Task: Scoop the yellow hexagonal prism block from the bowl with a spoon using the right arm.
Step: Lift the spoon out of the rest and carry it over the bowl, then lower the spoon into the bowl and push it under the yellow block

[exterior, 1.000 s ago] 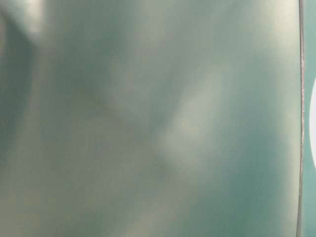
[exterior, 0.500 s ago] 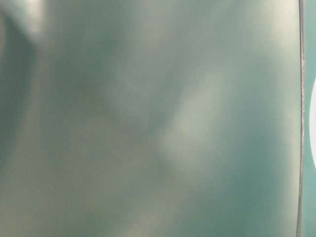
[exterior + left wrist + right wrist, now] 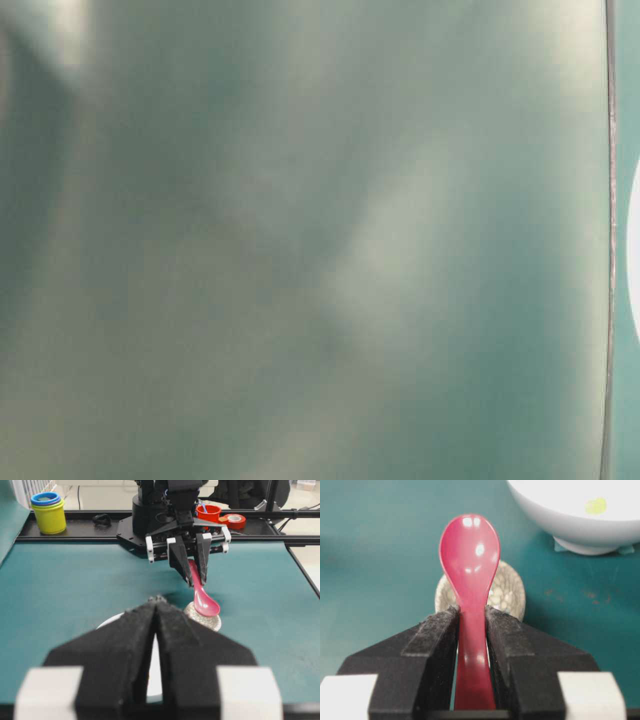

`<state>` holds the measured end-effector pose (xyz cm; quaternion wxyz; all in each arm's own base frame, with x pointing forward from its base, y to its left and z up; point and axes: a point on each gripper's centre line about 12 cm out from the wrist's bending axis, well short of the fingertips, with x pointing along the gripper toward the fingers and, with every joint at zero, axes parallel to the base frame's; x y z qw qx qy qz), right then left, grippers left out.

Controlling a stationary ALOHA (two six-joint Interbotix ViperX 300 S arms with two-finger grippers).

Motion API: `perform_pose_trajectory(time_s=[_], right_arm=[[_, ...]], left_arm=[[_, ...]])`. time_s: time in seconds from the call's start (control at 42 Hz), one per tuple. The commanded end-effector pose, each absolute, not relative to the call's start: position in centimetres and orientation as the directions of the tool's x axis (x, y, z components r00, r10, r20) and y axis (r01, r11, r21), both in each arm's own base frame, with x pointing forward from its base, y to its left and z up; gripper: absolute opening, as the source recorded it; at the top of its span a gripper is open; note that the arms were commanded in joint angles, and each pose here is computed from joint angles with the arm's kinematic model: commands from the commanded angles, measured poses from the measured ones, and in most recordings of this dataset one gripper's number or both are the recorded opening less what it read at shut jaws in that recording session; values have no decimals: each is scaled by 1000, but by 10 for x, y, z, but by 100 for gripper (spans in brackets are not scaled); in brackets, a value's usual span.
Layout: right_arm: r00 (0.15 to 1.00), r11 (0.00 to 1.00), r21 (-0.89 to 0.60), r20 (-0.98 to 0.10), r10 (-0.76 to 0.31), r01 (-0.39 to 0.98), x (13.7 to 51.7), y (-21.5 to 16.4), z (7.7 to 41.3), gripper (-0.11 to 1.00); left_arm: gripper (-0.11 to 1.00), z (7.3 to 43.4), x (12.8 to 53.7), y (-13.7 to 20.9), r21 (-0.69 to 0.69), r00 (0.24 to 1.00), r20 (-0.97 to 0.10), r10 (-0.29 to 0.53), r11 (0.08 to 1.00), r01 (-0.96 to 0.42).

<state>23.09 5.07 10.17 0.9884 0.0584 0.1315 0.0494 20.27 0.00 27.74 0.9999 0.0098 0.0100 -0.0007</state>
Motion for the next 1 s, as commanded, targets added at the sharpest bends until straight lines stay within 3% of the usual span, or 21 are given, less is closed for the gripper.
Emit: perform_pose_trajectory(time_s=[0.0, 0.548, 0.977], right_arm=[[970, 987, 149, -226, 94, -61, 236, 46, 117, 25], [911, 985, 170, -410, 33, 41, 273, 19, 192, 25], [786, 974, 170, -617, -14, 151, 305, -17, 224, 25]], left_arm=[[0, 284, 204, 0, 20, 1000, -3, -2, 1000, 2], [0, 285, 204, 0, 13, 1000, 2, -2, 1000, 2], [0, 285, 204, 0, 9, 1000, 3, -2, 1000, 2]])
